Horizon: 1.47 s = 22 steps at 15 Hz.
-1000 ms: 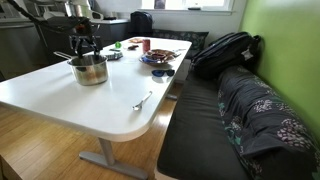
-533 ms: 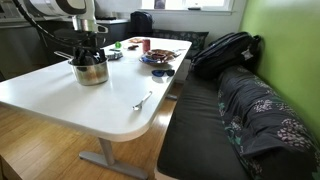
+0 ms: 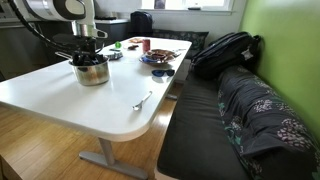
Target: Move the spoons from the pot to the table
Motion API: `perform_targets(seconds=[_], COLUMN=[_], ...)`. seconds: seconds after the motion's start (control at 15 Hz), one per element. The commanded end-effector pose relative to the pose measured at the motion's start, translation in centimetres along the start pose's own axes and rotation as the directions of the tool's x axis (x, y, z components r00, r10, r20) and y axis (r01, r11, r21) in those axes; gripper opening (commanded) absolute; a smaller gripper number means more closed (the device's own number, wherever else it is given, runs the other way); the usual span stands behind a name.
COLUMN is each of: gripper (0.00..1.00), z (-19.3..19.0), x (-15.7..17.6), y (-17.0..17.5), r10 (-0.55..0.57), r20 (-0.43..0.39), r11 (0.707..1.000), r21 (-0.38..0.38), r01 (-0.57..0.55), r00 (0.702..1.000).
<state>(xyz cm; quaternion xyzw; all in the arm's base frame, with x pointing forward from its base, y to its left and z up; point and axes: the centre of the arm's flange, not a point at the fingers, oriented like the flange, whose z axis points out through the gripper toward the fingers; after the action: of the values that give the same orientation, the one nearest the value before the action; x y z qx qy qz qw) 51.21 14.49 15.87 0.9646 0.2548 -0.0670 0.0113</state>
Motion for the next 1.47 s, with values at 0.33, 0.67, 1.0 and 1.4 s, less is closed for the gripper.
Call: perform_targets(seconds=[0.33, 0.67, 1.0, 1.4], gripper=[0.45, 0.08, 0.01, 0.01], z=[1.5, 1.0, -2.7, -12.5], x=[-0.4, -0.5, -1.1, -2.4], y=[0.9, 0.9, -0.2, -1.0], r10=[0.022, 0.041, 0.020, 0.018], r20=[0.024, 0.029, -0.016, -0.165], r11=[1.000, 0.999, 1.000, 0.999], r21=[-0.015, -0.008, 0.005, -0.043], r01=[-0.022, -0.041, -0.020, -0.025], r00=[0.999, 0.999, 1.000, 0.986])
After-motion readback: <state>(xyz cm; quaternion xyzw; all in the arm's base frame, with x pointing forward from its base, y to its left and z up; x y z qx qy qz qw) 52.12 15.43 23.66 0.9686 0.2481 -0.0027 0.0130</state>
